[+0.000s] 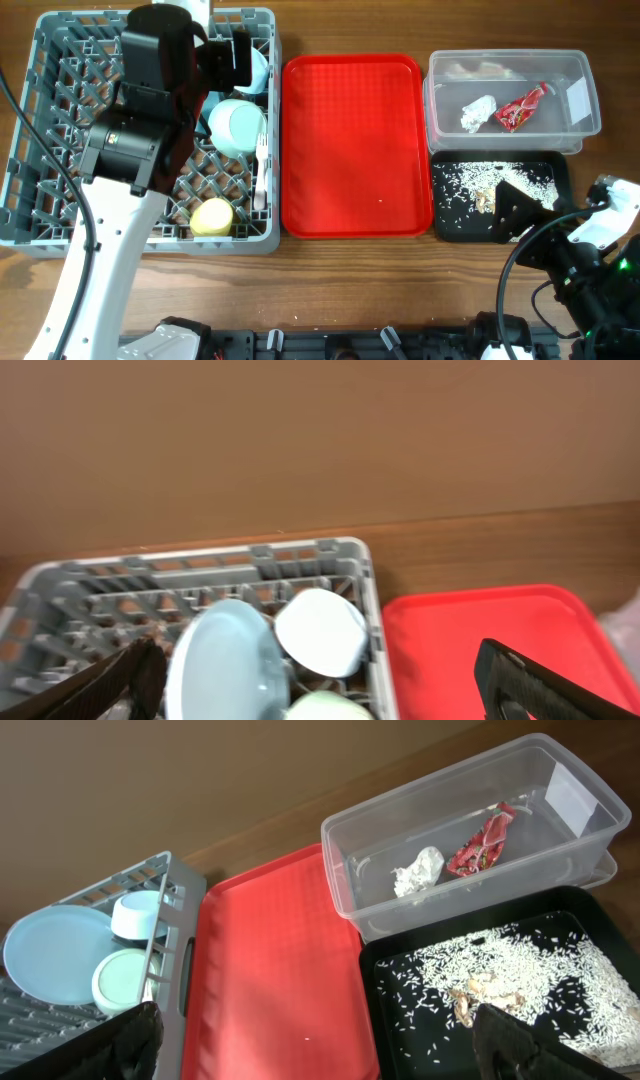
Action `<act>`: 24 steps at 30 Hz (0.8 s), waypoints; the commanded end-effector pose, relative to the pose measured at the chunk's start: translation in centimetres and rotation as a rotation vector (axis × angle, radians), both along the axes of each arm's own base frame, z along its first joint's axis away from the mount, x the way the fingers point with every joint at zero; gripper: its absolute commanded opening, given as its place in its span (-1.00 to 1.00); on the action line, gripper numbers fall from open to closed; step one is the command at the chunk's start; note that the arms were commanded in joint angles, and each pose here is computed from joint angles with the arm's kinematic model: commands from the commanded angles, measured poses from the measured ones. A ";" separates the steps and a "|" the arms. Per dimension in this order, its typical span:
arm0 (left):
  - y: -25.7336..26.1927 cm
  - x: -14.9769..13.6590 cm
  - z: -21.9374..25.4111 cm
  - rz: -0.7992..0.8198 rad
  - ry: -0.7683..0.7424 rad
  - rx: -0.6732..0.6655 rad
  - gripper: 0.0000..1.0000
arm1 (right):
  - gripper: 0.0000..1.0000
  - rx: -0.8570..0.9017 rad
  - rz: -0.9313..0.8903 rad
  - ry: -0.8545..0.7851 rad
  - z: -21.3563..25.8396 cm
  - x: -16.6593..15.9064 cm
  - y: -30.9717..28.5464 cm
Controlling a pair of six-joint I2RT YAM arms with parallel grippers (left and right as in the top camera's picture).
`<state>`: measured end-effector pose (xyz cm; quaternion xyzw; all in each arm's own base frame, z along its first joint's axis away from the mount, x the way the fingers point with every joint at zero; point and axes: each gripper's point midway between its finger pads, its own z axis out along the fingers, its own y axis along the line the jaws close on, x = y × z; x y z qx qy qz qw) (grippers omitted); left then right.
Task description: Sort waste into correct bins and load items into the dishwasher rack
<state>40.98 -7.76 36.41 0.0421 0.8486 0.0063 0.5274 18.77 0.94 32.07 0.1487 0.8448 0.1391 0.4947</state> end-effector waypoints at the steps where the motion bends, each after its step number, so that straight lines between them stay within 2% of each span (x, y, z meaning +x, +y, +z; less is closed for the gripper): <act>1: -1.3 -0.1 -0.2 -0.047 0.016 -0.055 1.00 | 1.00 -0.016 -0.009 -0.011 0.3 0.0 -0.2; 16: -1.3 -0.1 -0.2 -0.047 0.016 -0.055 1.00 | 0.99 -0.017 -0.009 -0.007 0.2 -0.1 -0.3; 19: -1.3 -0.1 -0.3 -0.047 0.016 -0.055 1.00 | 0.99 -0.033 -0.038 0.027 -1.3 0.1 -0.9; 21: -1.3 -0.1 -0.3 -0.047 0.016 -0.055 1.00 | 0.99 -0.070 -0.065 -0.081 -0.1 0.0 -1.4; 24: -1.3 -0.1 -0.3 -0.047 0.016 -0.055 1.00 | 0.99 -0.208 0.032 -0.547 5.1 0.2 0.3</act>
